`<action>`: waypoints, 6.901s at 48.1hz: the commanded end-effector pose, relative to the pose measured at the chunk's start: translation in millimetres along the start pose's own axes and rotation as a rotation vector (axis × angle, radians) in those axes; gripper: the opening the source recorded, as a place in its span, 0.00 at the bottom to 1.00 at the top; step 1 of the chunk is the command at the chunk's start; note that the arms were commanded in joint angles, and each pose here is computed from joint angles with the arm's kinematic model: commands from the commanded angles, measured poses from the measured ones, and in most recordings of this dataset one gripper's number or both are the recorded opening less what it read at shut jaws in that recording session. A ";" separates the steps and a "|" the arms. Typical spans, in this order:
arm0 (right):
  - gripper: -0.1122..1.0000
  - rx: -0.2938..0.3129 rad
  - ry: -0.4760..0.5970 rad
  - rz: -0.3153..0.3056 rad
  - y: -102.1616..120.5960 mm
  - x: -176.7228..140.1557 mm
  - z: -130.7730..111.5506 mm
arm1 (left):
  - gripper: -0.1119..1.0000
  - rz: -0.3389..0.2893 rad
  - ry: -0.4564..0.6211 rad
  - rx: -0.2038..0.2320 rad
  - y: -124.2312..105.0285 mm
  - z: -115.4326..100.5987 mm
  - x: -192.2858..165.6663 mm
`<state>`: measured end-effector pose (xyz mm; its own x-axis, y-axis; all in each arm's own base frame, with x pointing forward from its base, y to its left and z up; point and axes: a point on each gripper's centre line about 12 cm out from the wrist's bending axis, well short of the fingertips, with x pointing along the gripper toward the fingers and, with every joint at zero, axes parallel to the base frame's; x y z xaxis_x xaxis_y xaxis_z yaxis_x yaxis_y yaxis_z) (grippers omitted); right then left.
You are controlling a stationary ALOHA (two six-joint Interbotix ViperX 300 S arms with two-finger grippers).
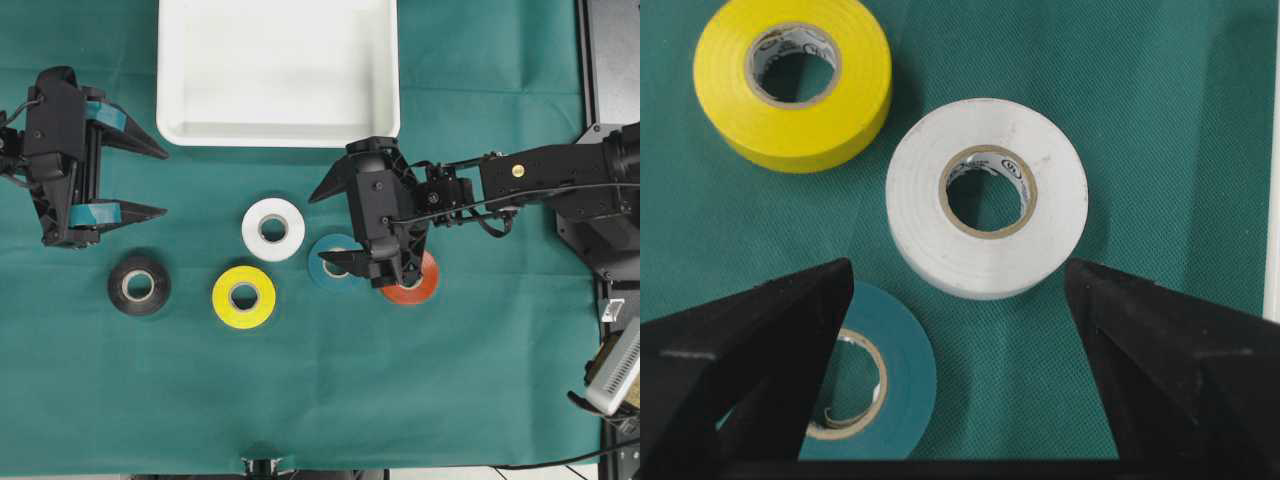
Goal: Put the tape alternately from left to right into the white case.
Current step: 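Lower the right gripper onto the white tape roll, then close the right gripper inside the white roll and lift it, then carry the white roll left into the tray and lower it, then open the right gripper and withdraw it above the blue roll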
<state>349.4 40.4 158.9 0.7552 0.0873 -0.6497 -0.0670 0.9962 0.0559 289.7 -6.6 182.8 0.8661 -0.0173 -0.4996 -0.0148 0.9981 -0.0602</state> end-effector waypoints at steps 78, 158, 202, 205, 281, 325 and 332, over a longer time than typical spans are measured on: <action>0.83 -0.043 0.119 0.005 9.2 62.6 11.9 | 0.92 -0.003 -0.031 -0.002 -1.2 10.9 0.0; 0.13 -0.057 0.080 0.001 7.3 69.3 28.1 | 0.92 -0.004 -0.029 -0.002 -1.6 10.2 -0.1; 0.13 -0.061 -0.065 -0.136 -65.9 55.2 86.5 | 0.92 -0.003 -0.021 -0.001 -1.2 10.3 0.1; 0.13 -0.054 -0.063 -0.155 -76.9 57.9 87.0 | 0.92 -0.003 -0.021 -0.002 -1.2 10.0 -0.3; 0.73 -0.021 -0.037 -0.244 -134.9 82.0 83.9 | 0.92 -0.003 -0.021 -0.001 -1.2 10.3 0.1; 0.73 -0.091 -0.071 -0.157 -74.4 36.4 74.6 | 0.92 -0.003 -0.021 0.001 -1.2 10.0 -0.3; 0.73 -0.098 -0.074 -0.144 -66.3 21.9 63.1 | 0.92 -0.003 -0.021 -0.001 -1.2 10.3 0.1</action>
<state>418.1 -25.2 169.7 0.7728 -0.0560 -0.6322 -0.0173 0.9939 -0.1092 289.1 -6.7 181.1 0.8591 -0.0175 -0.5115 -0.0161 0.9980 -0.0611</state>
